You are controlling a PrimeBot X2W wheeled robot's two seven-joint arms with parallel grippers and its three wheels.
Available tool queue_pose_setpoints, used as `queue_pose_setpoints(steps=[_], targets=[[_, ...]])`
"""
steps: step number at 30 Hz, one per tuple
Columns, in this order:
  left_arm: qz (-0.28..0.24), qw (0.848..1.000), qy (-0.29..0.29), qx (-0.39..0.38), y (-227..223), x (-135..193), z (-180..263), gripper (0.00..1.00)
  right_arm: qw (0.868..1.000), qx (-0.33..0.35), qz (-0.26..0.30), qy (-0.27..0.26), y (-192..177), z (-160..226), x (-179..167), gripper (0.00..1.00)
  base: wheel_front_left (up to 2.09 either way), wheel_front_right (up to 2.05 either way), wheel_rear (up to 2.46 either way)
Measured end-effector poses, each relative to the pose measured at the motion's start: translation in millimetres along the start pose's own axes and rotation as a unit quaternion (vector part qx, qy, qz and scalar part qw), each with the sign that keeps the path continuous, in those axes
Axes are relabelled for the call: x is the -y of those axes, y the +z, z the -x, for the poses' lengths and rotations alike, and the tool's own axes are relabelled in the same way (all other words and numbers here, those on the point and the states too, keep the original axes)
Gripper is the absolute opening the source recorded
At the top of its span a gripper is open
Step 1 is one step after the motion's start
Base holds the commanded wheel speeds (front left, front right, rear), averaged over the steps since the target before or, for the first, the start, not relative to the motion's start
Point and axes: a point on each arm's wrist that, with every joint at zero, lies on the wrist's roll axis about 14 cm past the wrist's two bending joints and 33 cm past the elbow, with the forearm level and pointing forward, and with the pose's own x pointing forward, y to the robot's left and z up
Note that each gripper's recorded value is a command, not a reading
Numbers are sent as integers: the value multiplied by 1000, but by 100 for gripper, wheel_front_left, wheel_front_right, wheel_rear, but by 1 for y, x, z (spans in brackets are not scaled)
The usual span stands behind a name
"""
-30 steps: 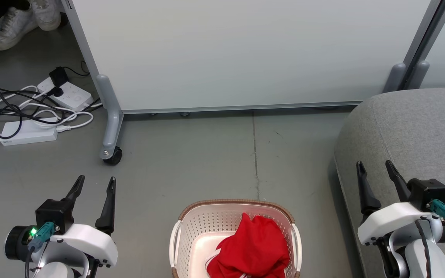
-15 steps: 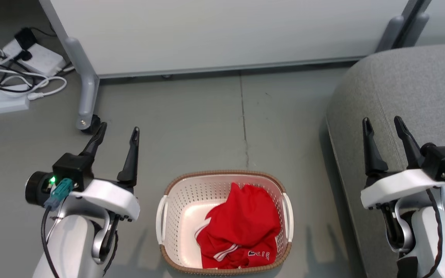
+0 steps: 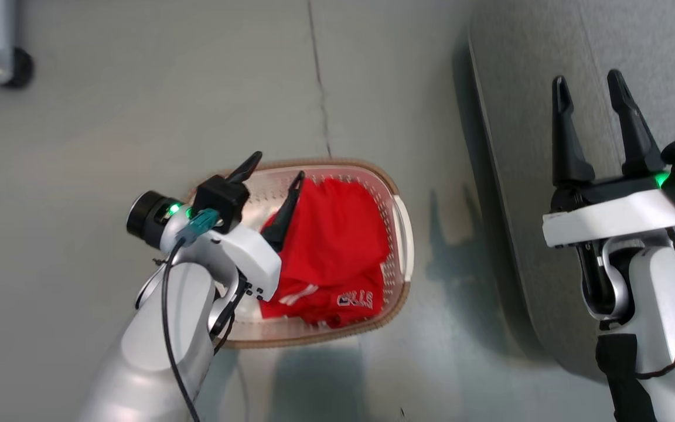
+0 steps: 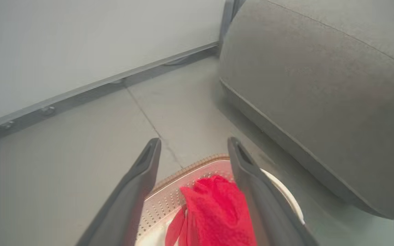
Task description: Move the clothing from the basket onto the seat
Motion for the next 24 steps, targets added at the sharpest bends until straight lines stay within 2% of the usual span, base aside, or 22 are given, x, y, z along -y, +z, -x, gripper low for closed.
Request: queue_pose_setpoints(steps=[3, 4, 9, 10, 18, 20, 21, 22, 23, 24], targets=[[-2, 998, -36, -45, -35, 15, -20, 100, 1000, -9, 2, -2, -15, -6, 5, 100, 0, 0, 0], [-3, 995, -60, -81, -62, 26, -30, 100, 1000, -16, 4, -2, -25, -9, 9, 100, 0, 0, 0], [5, 981, -104, -161, -122, 45, -46, 100, 1000, -28, 5, -5, -47, -12, 17, 100, 0, 0, 0], [7, 974, -119, -194, -145, 52, -49, 100, 999, -34, 7, -8, -56, -11, 21, 100, 0, 0, 0], [12, 934, -150, -325, -225, 62, -45, 100, 998, -65, 13, -25, -84, -1, 38, 100, 0, 0, 0], [7, 909, -151, -389, -254, 59, -35, 100, 997, -75, 15, -31, -91, 4, 44, 100, 0, 0, 0], [5, 904, -153, -399, -259, 59, -34, 100, 996, -78, 15, -32, -92, 5, 45, 100, 0, 0, 0], [3, 899, -154, -409, -262, 60, -33, 84, 996, -79, 16, -33, -93, 6, 45, 100, 0, 0, 0], [0, 896, -158, -414, -264, 61, -33, 84, 996, -80, 17, -33, -94, 7, 46, 100, 0, 0, 0], [0, 894, -158, -419, -266, 61, -33, 11, 996, -81, 18, -34, -95, 8, 47, 100, 0, 0, 0]])
